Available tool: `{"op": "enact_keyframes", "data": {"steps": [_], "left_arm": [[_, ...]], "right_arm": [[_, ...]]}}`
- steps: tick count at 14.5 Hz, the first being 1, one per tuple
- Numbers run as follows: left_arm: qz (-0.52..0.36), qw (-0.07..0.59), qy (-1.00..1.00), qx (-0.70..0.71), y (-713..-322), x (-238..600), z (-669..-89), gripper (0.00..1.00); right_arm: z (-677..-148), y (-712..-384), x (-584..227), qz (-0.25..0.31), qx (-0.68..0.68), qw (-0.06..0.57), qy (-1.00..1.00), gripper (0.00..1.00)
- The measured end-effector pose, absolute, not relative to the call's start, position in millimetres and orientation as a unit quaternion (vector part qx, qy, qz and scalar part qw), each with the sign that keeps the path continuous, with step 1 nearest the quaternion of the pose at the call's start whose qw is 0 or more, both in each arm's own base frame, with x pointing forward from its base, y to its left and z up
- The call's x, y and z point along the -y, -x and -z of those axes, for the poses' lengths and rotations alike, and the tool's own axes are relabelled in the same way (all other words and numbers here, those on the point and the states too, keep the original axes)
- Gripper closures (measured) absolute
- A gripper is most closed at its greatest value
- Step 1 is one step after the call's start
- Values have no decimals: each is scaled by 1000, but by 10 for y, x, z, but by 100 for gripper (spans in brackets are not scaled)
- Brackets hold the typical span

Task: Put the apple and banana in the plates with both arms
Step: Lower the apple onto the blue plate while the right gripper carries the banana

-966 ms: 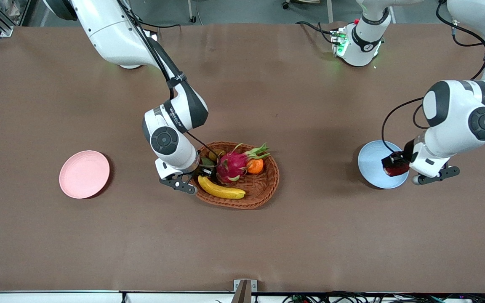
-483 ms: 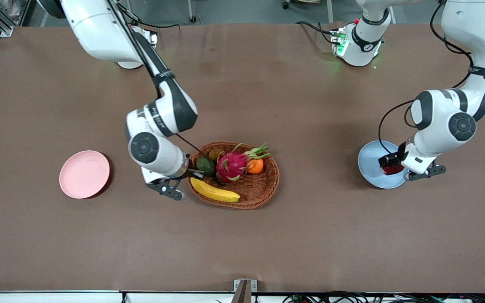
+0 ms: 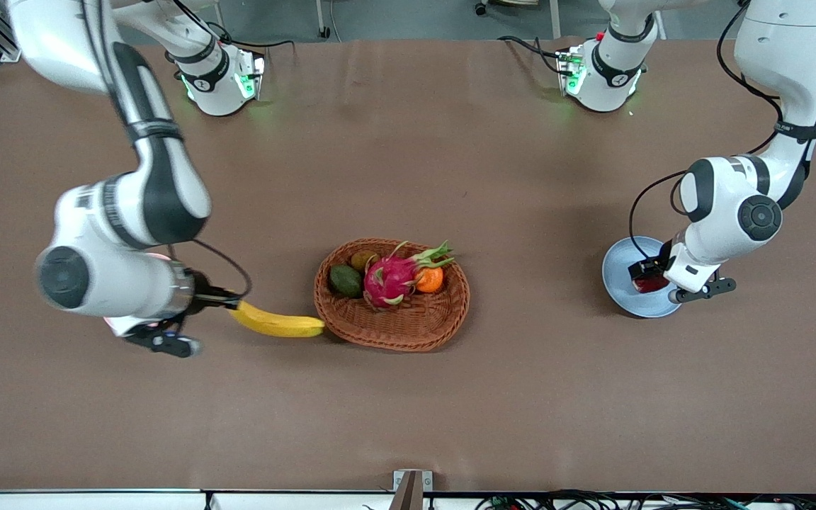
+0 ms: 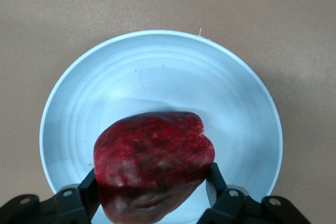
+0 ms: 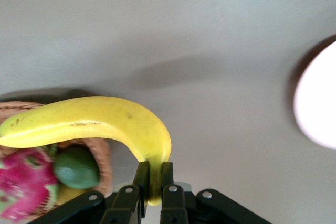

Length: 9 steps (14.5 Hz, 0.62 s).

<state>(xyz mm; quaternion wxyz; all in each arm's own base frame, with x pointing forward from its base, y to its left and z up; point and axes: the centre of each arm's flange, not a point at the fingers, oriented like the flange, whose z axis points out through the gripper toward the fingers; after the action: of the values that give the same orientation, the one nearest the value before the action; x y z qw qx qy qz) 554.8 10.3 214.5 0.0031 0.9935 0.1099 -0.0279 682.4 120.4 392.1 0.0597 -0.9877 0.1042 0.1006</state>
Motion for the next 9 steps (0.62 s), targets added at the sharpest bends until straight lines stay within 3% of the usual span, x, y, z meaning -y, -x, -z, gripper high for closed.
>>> {"op": "enact_keyframes", "data": {"steps": [3,6,9], "left_arm": [[26,3,-994,-110,-5553,-100,-2149,20],[15,4,-994,-109,-5591,-98,-2262,0],[13,1,-994,-109,-5648,-101,-2717,0]], "right_arm": [[-3900,-6867,-282,-98,-50,71,991,86],[-3733,-6775,618,-105,-2,71,992,86],[-3436,-6570,1266,-117,22,80,990,86]]}}
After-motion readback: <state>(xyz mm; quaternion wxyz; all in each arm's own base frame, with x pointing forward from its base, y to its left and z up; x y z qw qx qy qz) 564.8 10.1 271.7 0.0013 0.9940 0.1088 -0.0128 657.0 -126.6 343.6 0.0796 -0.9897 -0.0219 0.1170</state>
